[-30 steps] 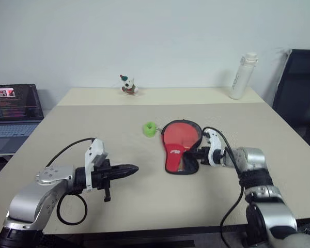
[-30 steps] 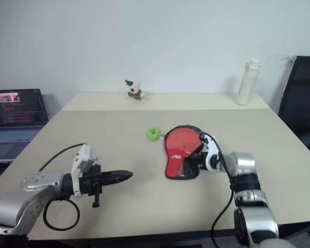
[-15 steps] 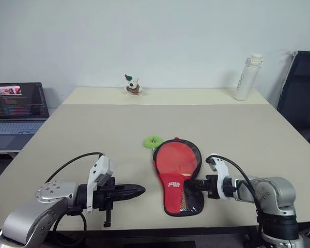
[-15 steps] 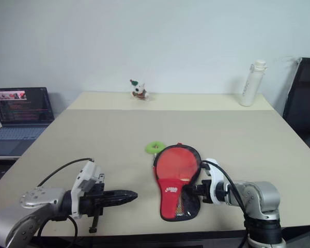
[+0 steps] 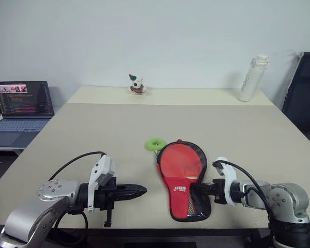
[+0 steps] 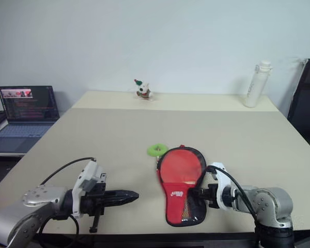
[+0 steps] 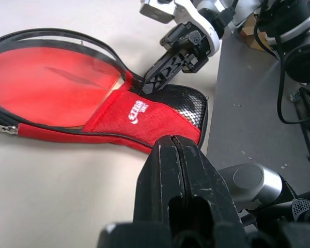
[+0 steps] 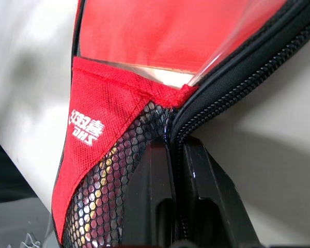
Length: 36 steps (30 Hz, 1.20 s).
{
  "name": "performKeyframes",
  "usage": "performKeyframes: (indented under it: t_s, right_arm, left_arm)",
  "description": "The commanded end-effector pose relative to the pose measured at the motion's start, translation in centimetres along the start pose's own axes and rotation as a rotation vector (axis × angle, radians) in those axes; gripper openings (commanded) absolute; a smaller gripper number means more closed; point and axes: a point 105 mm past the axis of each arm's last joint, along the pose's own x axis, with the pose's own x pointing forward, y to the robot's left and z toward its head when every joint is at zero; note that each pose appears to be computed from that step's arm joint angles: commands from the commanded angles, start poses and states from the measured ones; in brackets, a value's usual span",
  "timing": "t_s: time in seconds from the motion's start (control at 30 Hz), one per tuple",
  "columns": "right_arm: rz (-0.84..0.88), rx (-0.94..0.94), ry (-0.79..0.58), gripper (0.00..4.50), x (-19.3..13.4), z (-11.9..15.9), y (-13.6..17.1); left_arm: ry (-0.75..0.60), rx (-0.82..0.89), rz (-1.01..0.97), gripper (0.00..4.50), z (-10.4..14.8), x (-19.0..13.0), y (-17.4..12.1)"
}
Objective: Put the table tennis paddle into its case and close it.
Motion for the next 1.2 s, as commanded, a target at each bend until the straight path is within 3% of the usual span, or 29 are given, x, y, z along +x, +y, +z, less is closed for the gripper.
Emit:
performKeyframes:
  t_s: [0.03,0.33,0.53,0.6,0.77,1.03,1.2]
  right_arm:
    - [0.061,0.041,0.037,0.03,0.3,-1.4,1.2]
    - [0.024,0.058,0.045,0.03,0.2,-1.6,1.0]
    - [-0.236,0.11,0.018,0.03,-0.3,-1.4,-2.8]
    - [-0.331,0.135,-0.003,0.64,-1.0,-1.3,-4.2]
    - [-0.387,0.142,-0.036,2.07,-1.8,-1.5,-4.7]
    - [-0.321,0.025,-0.177,4.38,-4.5,1.2,-4.6]
    - [-0.307,-0.201,-0.316,4.45,-5.0,4.2,-4.2]
  left_arm:
    - [-0.011,0.026,-0.004,0.0,0.5,0.0,-0.1]
    - [-0.01,0.026,-0.006,0.0,0.4,0.0,0.0]
    - [-0.022,0.024,0.016,0.0,0.4,-0.1,0.3]
    - [-0.023,0.023,0.023,0.0,0.4,-0.1,0.4]
    - [-0.024,0.022,0.032,0.0,0.2,-0.1,0.4]
    - [-0.03,0.017,0.047,0.0,0.1,-0.1,0.5]
    - [-0.042,0.014,0.084,0.0,0.2,-0.2,1.2]
